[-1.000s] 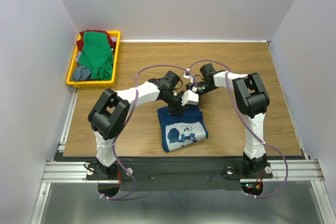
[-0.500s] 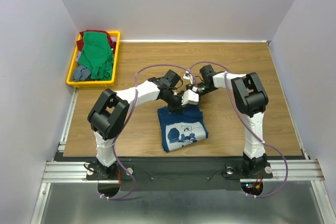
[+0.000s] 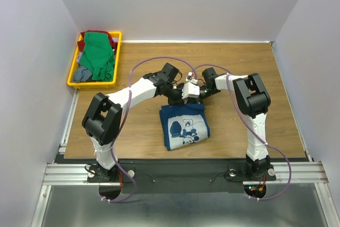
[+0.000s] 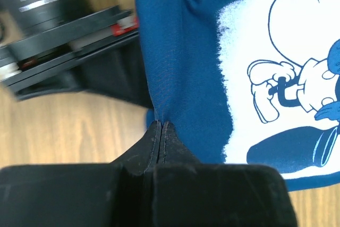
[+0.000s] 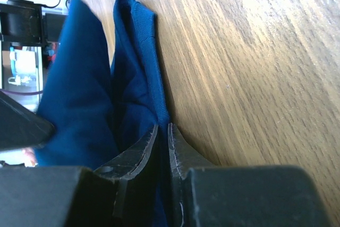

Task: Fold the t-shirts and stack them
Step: Fold the tshirt

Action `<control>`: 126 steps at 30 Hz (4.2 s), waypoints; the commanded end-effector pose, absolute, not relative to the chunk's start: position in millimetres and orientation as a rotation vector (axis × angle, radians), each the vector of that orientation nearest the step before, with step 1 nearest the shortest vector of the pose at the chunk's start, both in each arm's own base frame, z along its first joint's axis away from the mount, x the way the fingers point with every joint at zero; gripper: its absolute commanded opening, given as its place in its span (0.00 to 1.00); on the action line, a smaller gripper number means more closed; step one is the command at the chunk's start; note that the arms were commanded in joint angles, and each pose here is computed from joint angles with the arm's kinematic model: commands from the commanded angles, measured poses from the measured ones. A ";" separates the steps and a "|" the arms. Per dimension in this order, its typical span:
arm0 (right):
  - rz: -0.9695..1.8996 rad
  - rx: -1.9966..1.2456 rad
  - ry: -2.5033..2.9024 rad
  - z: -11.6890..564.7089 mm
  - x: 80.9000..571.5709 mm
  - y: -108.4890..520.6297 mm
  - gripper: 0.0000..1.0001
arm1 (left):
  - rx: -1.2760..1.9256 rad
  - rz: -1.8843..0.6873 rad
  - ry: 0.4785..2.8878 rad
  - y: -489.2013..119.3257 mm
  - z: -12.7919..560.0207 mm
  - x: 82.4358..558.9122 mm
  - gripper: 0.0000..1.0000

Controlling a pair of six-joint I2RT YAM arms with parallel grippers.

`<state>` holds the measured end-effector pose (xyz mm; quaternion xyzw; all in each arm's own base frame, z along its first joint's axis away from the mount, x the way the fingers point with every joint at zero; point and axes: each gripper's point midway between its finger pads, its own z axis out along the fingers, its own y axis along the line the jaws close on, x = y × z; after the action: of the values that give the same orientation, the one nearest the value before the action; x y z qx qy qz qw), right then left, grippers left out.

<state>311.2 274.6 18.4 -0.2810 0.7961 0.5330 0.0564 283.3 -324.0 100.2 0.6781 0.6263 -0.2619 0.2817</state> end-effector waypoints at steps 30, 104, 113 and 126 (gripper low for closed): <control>0.785 -0.508 2.355 123.8 452.1 148.3 0.50 | 1.451 -0.623 1.776 -293.4 148.3 388.1 0.47; 1.517 -0.348 2.381 80.7 295.1 257.5 0.34 | 0.719 -1.155 2.364 -246.3 35.6 351.8 0.10; 1.567 -0.435 2.275 139.9 283.6 253.9 0.40 | 0.849 -1.547 2.080 -286.7 137.9 268.6 0.16; 1.557 -0.229 2.607 24.4 255.3 235.0 0.37 | 0.505 -1.547 2.404 -299.8 29.0 278.9 0.16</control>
<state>257.2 243.3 47.5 -0.0859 0.8413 0.5306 0.0566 240.1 -315.8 43.0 0.2305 0.7971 -0.5512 0.0875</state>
